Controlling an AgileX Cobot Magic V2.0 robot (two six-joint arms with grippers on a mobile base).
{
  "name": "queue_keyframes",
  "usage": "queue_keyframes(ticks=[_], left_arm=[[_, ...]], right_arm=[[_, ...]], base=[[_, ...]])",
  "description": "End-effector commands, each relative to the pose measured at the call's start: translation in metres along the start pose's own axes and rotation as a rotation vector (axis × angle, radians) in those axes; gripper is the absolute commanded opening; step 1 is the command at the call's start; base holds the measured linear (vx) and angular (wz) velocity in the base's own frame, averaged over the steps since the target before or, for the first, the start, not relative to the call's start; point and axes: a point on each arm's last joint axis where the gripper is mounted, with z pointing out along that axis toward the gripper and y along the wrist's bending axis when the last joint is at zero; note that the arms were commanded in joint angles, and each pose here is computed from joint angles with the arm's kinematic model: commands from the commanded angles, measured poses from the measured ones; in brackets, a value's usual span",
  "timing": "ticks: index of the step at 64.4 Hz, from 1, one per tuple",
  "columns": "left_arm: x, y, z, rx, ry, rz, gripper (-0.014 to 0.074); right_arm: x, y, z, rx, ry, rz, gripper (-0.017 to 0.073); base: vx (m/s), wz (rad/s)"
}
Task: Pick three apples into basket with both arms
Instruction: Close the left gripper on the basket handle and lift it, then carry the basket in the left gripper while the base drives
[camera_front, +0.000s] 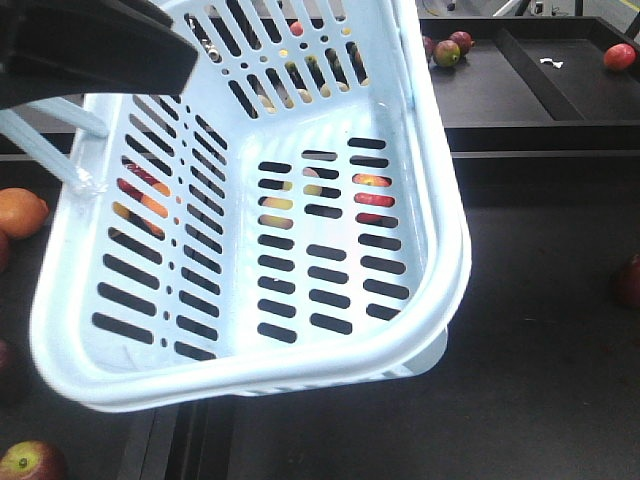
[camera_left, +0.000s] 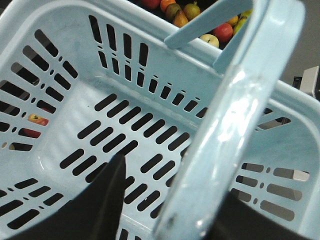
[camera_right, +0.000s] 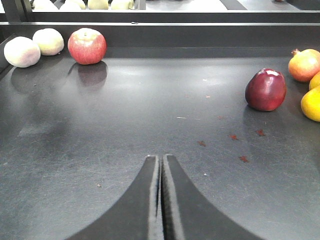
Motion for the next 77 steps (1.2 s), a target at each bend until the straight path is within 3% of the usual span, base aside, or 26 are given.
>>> queue_keyframes(ticks=[1,77], left_arm=[[-0.0108,-0.0103,-0.0191,0.002,-0.116,0.008,-0.0008],[-0.0108,-0.0096,-0.0178,0.002,-0.114,0.008,-0.0008]], right_arm=[[-0.0063,0.0,0.0002,0.0,-0.071,-0.015,-0.0004],[-0.0062,0.0,0.0002,0.0,-0.07,-0.015,-0.0004]], base=[[0.0,0.0],[0.0,0.0]])
